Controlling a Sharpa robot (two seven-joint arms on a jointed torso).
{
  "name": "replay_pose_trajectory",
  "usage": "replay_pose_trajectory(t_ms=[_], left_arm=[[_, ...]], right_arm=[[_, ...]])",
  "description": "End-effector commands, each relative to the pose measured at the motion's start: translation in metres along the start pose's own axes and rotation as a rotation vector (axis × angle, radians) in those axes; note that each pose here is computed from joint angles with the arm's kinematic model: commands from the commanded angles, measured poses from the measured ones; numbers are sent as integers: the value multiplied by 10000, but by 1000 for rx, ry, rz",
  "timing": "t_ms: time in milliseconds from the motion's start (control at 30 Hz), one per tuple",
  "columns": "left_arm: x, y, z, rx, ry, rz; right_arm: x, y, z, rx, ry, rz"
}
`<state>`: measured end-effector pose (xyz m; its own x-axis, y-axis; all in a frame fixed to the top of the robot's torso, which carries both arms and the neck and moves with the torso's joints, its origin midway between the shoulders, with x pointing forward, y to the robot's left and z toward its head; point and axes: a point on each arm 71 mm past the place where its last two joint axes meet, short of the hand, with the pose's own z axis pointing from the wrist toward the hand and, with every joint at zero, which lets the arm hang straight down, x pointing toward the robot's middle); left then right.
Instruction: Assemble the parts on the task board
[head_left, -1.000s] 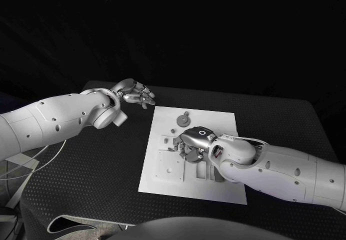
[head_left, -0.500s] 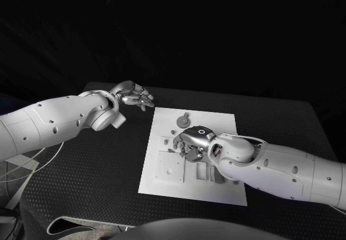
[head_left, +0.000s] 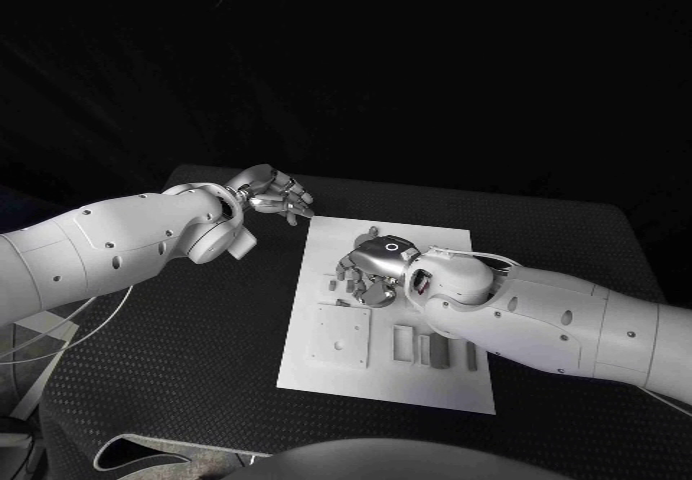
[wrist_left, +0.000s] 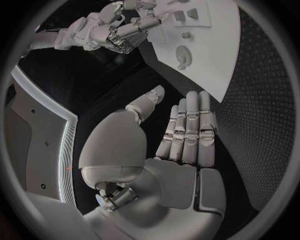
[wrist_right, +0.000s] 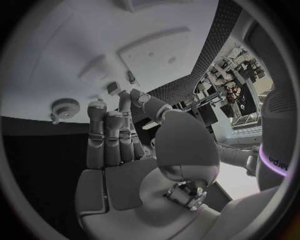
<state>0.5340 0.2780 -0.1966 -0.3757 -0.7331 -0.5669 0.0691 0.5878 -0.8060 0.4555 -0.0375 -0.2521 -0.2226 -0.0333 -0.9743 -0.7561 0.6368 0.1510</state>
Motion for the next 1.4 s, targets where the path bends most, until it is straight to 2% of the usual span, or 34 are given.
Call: replay_pose_trajectory(t_ms=[33,133,200,300,467,700,833,1133,1400], left_arm=[[21,-26,15,9,16,1],[31,-34,24,11,18,1],[41,-42,31,13,19,1],[50,-50,40,14,21,1],[64,-60,53,15,25,1],[79,-73,65,18,27,1],[91,-84,73,20,29,0],[103,-95,82,23,33,0],[142,-129,110,30,42,-1]], right_arm=[[-44,58,68,-91,16,-15],[-69,54,122,-111,39,-23],[-79,35,159,-113,74,-22],[-102,40,192,-135,77,-40],[-61,104,183,-189,105,-100],[7,133,188,-215,148,-142],[15,134,221,-215,160,-164],[9,103,269,-172,145,-217],[72,71,285,-138,184,-248]])
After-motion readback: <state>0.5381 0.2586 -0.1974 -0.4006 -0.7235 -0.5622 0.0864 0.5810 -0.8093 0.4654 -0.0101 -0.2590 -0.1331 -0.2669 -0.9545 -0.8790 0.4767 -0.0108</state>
